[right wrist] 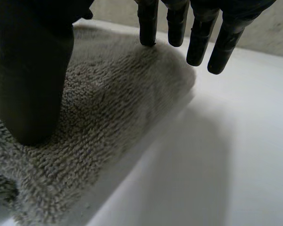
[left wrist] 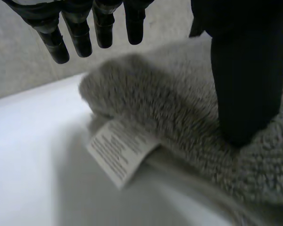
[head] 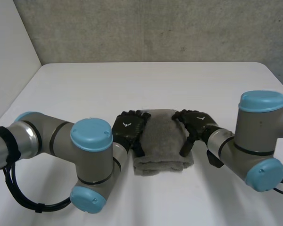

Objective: Fold the towel.

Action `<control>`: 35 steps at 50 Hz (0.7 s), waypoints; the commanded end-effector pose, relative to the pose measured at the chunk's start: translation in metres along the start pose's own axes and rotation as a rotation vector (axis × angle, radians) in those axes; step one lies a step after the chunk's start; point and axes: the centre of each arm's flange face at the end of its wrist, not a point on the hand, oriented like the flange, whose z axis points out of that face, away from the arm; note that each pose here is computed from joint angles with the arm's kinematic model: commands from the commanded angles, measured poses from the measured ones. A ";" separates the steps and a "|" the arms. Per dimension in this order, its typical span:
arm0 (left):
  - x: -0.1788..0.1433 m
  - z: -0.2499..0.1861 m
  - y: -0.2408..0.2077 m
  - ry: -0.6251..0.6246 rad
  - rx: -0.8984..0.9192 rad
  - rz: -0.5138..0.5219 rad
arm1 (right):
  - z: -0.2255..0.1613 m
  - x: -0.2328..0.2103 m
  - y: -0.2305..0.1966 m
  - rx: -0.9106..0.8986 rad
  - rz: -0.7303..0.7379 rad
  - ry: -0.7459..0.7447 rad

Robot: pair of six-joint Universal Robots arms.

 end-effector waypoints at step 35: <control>-0.094 -0.109 -0.216 -0.200 0.246 -0.088 | -0.129 0.004 -0.182 0.433 -0.172 0.331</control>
